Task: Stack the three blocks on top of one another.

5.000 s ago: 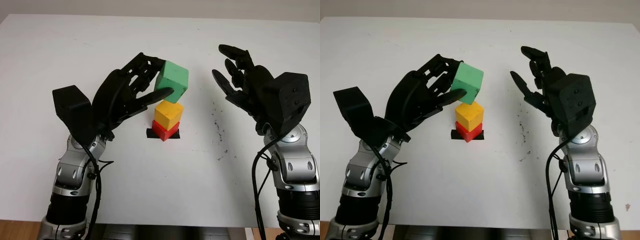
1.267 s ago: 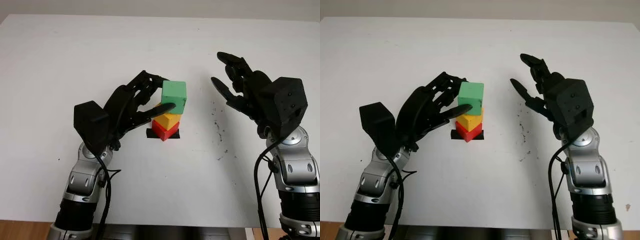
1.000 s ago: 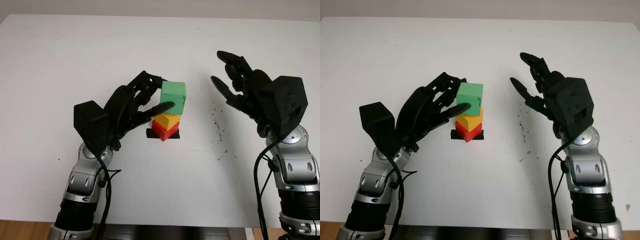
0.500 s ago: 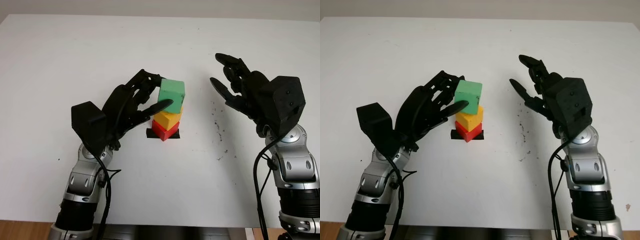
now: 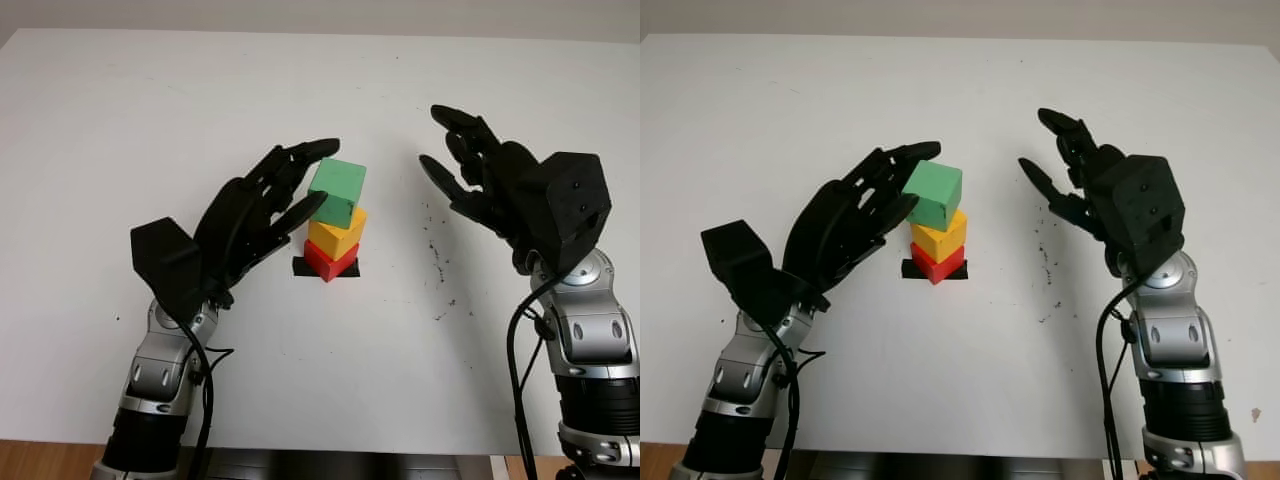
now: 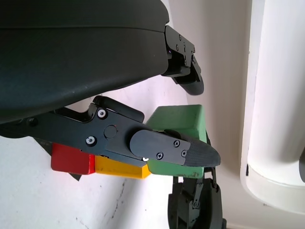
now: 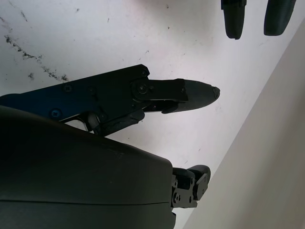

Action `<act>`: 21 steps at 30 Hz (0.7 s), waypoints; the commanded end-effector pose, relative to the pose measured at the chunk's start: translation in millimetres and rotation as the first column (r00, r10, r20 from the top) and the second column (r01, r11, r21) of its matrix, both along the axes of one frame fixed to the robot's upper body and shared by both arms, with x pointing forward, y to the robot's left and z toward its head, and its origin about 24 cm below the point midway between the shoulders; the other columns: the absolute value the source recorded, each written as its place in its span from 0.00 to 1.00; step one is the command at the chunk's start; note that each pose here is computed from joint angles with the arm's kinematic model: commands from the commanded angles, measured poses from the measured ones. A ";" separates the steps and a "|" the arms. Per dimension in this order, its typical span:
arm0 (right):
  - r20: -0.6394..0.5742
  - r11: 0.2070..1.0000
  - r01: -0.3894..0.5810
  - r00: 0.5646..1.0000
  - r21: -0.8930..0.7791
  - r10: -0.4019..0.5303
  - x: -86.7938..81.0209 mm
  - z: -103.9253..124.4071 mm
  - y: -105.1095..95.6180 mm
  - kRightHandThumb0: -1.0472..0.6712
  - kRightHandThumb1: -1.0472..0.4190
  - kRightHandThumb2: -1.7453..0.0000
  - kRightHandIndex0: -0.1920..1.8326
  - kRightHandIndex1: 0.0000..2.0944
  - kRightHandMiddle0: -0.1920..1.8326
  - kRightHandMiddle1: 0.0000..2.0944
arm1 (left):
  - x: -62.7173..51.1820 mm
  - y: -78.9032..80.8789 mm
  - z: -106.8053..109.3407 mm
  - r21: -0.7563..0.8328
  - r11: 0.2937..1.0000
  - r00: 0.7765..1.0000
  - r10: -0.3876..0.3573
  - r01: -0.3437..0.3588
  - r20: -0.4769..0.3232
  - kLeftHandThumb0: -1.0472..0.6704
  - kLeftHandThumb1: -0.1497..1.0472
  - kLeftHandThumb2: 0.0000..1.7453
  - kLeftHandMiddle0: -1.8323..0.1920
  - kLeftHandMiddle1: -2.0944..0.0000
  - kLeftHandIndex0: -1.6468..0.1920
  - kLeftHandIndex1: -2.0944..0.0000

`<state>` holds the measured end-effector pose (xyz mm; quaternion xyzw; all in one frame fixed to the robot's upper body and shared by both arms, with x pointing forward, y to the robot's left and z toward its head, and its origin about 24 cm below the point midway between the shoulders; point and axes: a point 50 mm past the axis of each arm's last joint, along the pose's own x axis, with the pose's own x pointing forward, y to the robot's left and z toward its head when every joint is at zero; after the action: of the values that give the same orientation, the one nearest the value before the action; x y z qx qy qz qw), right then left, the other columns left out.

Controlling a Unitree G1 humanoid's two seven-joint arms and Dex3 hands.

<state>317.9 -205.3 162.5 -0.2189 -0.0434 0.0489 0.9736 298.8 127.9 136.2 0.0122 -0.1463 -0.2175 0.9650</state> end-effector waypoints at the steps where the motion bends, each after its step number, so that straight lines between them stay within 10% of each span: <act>1: 0.021 1.000 -0.006 1.000 -0.010 0.007 -2.3 5.1 0.0 0.29 0.00 0.79 0.10 0.02 0.10 0.17 | -2.8 0.1 -2.5 -0.014 1.000 1.000 -0.009 0.009 0.000 0.20 1.00 0.09 0.88 0.97 0.79 0.84; 11: 0.022 1.000 -0.004 1.000 -0.009 0.004 -1.2 4.7 1.4 0.28 0.00 0.78 0.09 0.02 0.11 0.16 | -5.2 5.7 -1.4 -0.046 0.999 1.000 0.009 -0.009 0.012 0.15 1.00 0.20 0.93 0.99 0.89 0.92; 21: 0.055 0.997 -0.027 0.998 0.066 0.023 -1.2 8.0 5.8 0.27 0.00 0.75 0.07 0.01 0.08 0.14 | -3.0 42.9 22.3 -0.221 0.947 0.967 0.250 -0.232 0.058 0.12 1.00 0.33 1.00 1.00 1.00 1.00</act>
<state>318.0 -202.5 162.1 -0.1967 -0.0493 0.0519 0.9778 294.6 165.9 150.6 -0.0587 -0.1911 -0.0897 0.9757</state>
